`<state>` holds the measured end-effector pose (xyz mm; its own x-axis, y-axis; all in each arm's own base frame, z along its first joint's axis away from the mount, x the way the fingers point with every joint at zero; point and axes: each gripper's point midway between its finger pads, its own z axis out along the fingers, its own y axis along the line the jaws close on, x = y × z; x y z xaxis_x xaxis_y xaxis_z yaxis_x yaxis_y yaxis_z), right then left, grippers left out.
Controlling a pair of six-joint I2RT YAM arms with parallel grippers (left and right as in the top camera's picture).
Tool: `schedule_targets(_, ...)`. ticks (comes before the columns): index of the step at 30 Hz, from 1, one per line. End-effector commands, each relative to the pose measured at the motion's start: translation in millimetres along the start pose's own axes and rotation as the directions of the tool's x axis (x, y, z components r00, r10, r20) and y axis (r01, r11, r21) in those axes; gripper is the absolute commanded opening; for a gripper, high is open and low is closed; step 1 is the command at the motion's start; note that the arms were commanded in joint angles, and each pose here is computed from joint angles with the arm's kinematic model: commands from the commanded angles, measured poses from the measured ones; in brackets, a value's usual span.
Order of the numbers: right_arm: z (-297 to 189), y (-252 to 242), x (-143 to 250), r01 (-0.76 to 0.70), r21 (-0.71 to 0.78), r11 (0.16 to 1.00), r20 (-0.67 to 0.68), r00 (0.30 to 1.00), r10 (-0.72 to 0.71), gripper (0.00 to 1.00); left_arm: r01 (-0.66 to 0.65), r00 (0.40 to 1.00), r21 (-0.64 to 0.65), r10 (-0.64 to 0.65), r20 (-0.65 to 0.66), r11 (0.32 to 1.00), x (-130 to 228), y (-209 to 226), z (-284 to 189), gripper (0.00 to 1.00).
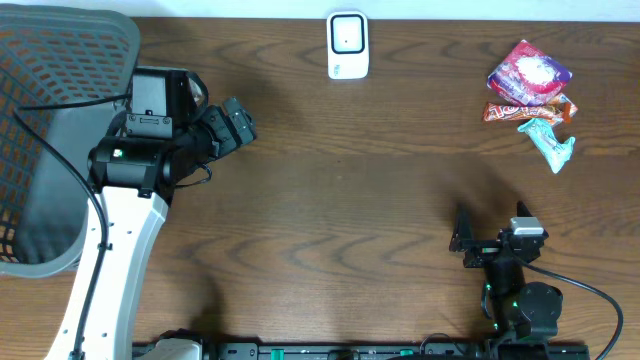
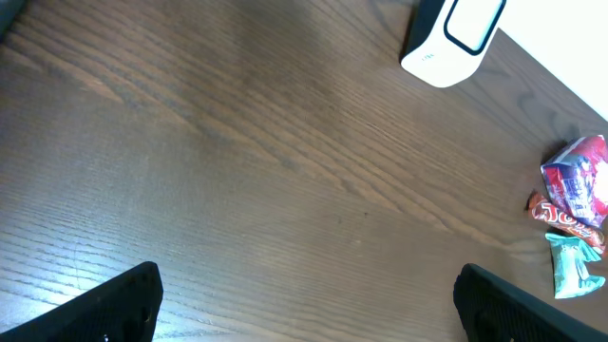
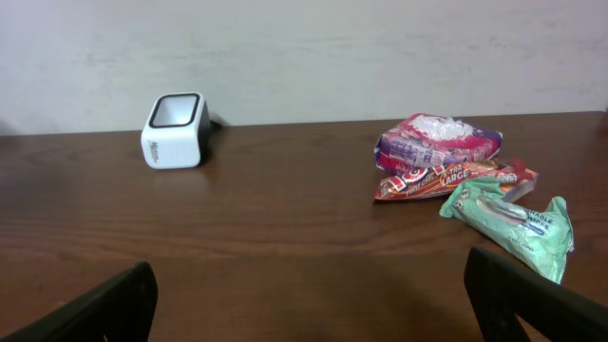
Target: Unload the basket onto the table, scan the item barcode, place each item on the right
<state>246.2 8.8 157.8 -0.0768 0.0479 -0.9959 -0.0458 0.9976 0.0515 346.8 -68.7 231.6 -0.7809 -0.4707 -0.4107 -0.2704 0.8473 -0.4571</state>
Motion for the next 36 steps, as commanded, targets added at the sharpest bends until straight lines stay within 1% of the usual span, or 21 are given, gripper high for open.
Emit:
schedule_targets(1,-0.2,-6.1,0.7,-0.001,0.028,1.0,0.002,1.0,0.0,0.99,0.004,1.0,0.002,-0.004,0.005,1.0,-1.3,0.2,-1.8,0.98)
schedule_targets(5,-0.2,-6.0,0.8,-0.001,0.027,1.0,0.002,1.0,0.0,0.99,-0.006,1.0,-0.004,0.006,0.009,1.0,-2.0,1.4,-1.8,0.98)
schedule_targets(8,-0.2,-6.1,0.7,-0.001,0.028,1.0,0.002,1.0,0.0,0.99,-0.072,0.997,-0.051,0.073,0.035,0.996,-7.1,8.9,-2.1,0.98)
schedule_targets(12,-0.2,-6.0,0.7,-0.001,0.027,1.0,0.002,1.0,0.0,0.99,-0.071,0.997,-0.05,0.073,0.035,0.996,-6.6,9.0,-2.6,0.98)
schedule_targets(15,-0.2,-6.1,0.7,-0.001,0.028,1.0,0.002,1.0,0.0,0.99,-0.087,0.996,-0.053,0.088,0.032,0.995,3.0,14.6,-6.1,0.98)
schedule_targets(18,-0.2,-6.1,0.8,-0.001,0.028,1.0,0.002,1.0,0.001,0.99,-0.096,0.992,-0.094,0.102,0.07,0.991,16.6,34.2,-10.0,0.98)
schedule_targets(22,-0.2,-6.1,0.8,-0.001,0.028,1.0,0.002,1.0,0.001,0.99,-0.202,0.965,-0.068,0.21,0.155,0.977,35.7,48.2,-10.4,0.98)
schedule_targets(24,-0.2,-6.1,0.7,-0.001,0.028,1.0,0.002,1.0,0.0,0.99,-0.262,0.937,-0.047,0.266,0.225,0.964,43.7,52.7,-12.1,0.98)
schedule_targets(25,-0.2,-6.1,0.7,-0.001,0.028,1.0,0.002,1.0,0.0,0.99,-0.319,0.9,-0.036,0.315,0.302,0.947,50.3,56.4,-15.9,0.98)
schedule_targets(28,-0.2,-6.1,0.7,-0.001,0.028,1.0,0.002,1.0,0.0,0.99,-0.4,0.819,-0.028,0.371,0.438,0.916,57.9,59.6,-25.1,0.98)
schedule_targets(30,-0.2,-6.0,0.7,-0.001,0.027,1.0,0.002,1.0,0.0,0.99,-0.46,0.742,-0.042,0.41,0.53,0.887,63.1,61.9,-32.2,0.98)
schedule_targets(32,-0.2,-6.1,0.7,-0.001,0.028,1.0,0.002,1.0,0.0,0.99,-0.519,0.663,-0.079,0.459,0.592,0.851,69.6,65.7,-37.2,0.98)
schedule_targets(34,-0.2,-6.1,0.7,-0.001,0.028,1.0,0.002,1.0,0.0,0.99,-0.574,0.589,-0.129,0.517,0.621,0.809,78.6,71.6,-38.4,0.98)
schedule_targets(36,-0.2,-6.1,0.7,-0.001,0.028,1.0,0.002,1.0,0.0,0.99,-0.583,0.562,-0.137,0.52,0.643,0.801,85.5,76.2,-37.6,0.98)
